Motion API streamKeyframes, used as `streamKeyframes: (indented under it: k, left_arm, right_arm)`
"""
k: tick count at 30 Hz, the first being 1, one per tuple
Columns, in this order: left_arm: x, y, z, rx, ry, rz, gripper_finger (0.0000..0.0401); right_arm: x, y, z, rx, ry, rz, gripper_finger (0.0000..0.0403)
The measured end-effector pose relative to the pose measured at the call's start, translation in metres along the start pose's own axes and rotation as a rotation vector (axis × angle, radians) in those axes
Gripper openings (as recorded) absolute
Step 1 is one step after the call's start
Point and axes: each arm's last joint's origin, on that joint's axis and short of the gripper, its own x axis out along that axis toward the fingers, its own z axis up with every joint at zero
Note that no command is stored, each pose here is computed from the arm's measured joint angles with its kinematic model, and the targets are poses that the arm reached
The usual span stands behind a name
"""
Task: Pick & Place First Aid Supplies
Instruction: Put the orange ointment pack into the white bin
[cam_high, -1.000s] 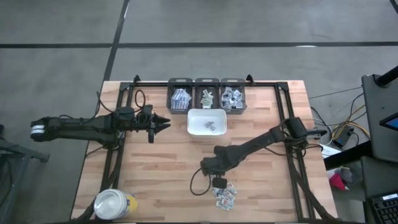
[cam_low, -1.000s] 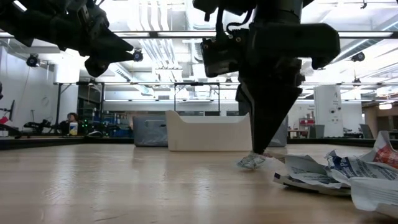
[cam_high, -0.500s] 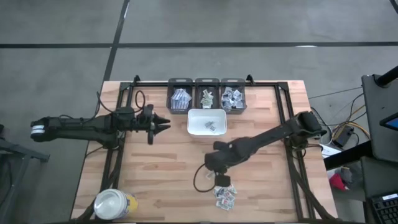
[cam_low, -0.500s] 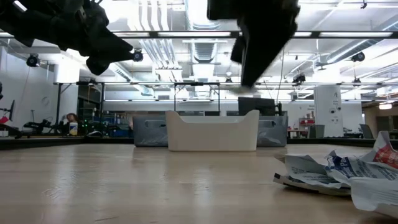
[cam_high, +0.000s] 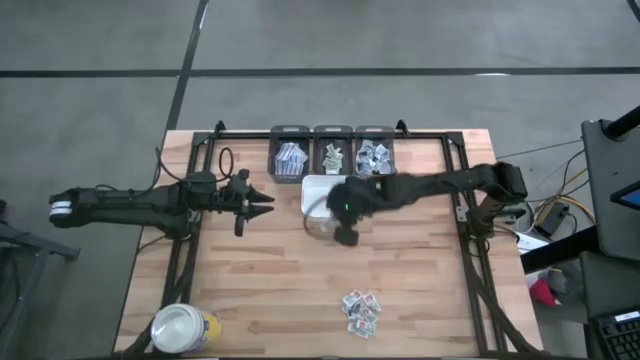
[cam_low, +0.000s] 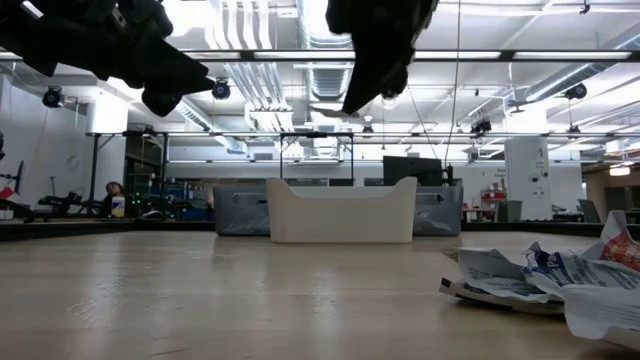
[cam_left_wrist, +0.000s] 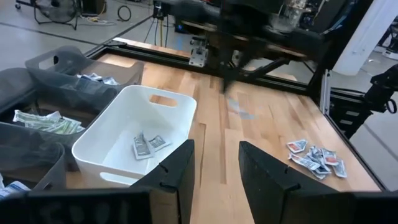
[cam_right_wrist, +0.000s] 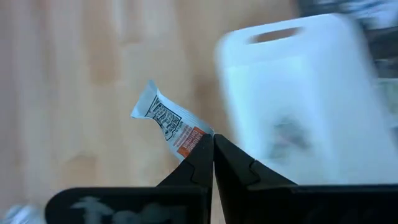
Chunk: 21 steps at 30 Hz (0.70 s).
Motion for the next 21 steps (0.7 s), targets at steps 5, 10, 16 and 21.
streamKeyframes:
  k: [5,10,16,21]
  left_arm:
    - [0.000,0.000,0.000,-0.009,0.000,0.001,0.0120]
    - [0.000,0.000,0.000,0.001,0.000,0.002,0.0119]
    - [0.000,0.000,0.000,0.014,0.001,0.010,0.0120]
    - [0.001,0.001,-0.002,0.014,0.014,0.019,0.0119]
  right_arm:
    - [0.004,-0.044,0.017,0.123,-0.091,-0.069,0.0008]
    - [0.011,-0.077,0.025,0.239,-0.125,-0.112,0.0008]
    - [0.036,-0.094,0.019,0.293,-0.039,-0.146,0.0008]
    - [0.059,-0.096,0.014,0.289,0.021,-0.154,0.0008]
